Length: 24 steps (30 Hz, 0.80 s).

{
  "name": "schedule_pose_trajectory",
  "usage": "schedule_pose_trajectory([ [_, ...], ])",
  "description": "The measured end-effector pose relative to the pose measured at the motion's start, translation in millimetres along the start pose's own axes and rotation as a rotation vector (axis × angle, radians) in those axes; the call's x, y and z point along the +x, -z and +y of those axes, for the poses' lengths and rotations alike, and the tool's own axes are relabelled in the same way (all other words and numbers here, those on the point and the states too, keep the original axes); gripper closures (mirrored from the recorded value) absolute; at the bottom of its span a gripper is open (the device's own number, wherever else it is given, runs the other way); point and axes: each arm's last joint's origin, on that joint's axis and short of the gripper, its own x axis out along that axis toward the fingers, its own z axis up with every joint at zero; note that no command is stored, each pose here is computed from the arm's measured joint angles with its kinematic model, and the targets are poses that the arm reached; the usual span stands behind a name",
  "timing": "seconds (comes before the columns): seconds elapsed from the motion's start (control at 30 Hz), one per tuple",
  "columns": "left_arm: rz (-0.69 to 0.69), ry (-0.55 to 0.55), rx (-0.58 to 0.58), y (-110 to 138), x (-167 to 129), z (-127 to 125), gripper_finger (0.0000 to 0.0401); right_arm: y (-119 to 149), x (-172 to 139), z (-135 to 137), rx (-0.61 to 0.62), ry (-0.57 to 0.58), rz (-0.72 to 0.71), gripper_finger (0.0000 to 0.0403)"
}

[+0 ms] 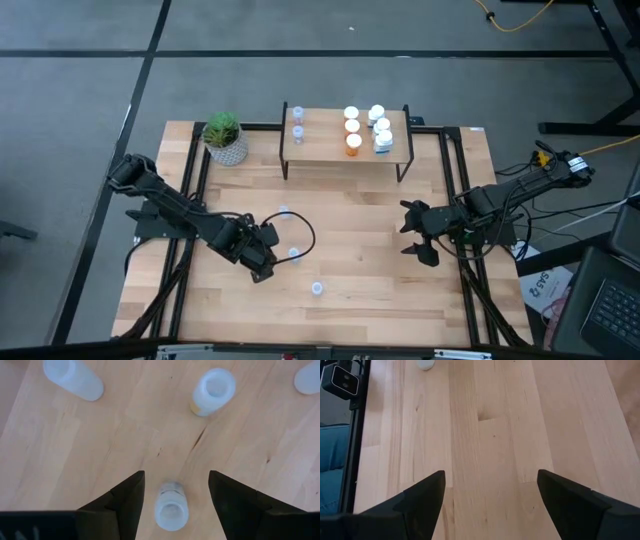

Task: Pick and place medicine bottles onto shelf by color
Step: Put the transparent pill bottle on the shelf aligned with the other transparent pill bottles

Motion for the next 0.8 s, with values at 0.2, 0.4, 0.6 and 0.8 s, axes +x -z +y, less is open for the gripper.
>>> schedule_pose_trajectory([
  [0.2,0.000,0.000,-0.003,0.0,0.0,0.0,0.0188,0.0,0.0,0.0,0.000,0.000,0.000,0.0085],
  [0.4,-0.002,0.003,-0.004,-0.2,0.0,-0.3,0.0188,0.0,0.0,0.0,0.000,0.000,0.000,0.0085],
  [0.6,0.014,0.014,0.001,0.3,0.0,-0.6,0.0188,0.0,0.0,0.0,0.000,0.000,0.000,0.0085],
  [0.8,0.076,-0.005,0.043,5.7,-0.7,2.1,0.0188,0.0,0.0,0.0,0.000,0.000,0.000,0.0085],
])
